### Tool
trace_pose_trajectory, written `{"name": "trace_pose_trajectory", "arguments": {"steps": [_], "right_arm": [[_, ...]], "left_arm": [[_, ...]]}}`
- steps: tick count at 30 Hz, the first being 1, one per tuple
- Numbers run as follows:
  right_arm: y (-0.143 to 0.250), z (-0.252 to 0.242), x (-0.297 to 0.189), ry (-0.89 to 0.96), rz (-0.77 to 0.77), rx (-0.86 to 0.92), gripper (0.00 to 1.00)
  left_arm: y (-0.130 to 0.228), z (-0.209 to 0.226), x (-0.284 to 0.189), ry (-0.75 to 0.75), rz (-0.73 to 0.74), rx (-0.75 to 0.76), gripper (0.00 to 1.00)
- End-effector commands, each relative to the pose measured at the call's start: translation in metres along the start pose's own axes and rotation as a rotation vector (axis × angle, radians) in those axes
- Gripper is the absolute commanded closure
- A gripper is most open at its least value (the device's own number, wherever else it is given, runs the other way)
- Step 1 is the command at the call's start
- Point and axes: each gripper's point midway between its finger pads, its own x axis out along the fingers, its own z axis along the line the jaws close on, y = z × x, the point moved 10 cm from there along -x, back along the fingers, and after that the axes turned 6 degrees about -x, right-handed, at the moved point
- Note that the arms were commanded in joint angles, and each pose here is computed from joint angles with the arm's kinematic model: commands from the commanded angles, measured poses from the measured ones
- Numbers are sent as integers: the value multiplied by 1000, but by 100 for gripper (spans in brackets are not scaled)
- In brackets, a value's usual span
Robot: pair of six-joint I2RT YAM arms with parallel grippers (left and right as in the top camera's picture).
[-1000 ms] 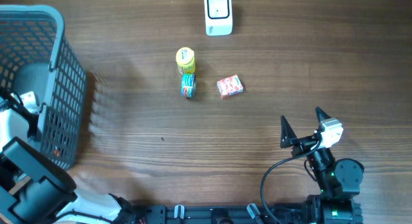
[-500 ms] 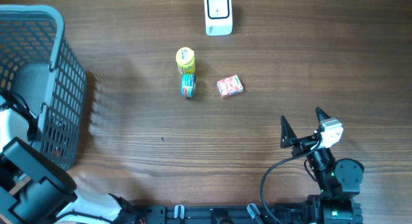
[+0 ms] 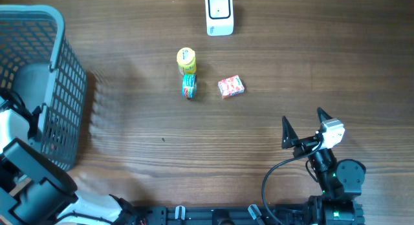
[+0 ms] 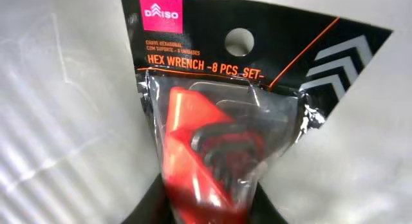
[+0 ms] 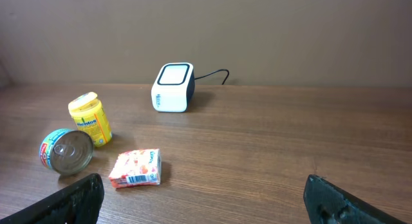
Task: Scan the item barcode
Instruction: 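Grasp the hex wrench package in the basket with the left gripper, then lift the hex wrench package toward the scanner face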
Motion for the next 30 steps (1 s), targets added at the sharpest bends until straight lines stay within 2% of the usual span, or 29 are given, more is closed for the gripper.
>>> {"name": "trace_pose_trajectory", "arguments": {"steps": [1,3,10,16,20,26,30], "right_arm": [[0,0,0,-1,-4,-5,0],[0,0,0,-1,-4,-5,0],[0,0,0,-1,-4,-5,0],[0,0,0,-1,-4,-5,0],[0,0,0,-1,-4,-5,0],[0,0,0,-1,-3,-5,0],[0,0,0,-1,-4,-5,0]], "left_arm": [[4,3,8,-24,24,-3,91],[4,3,8,-23,23,-3,95],[-9,-1,-10,5,-37,-7,96],[-28,-14,-56,162,-148,-32,96],[-41,-25,-101,318,-235,-64,96],[-48,-40,-198,633,-393,-52,96],[-38,-50,-276,972,-473,8,96]]}}
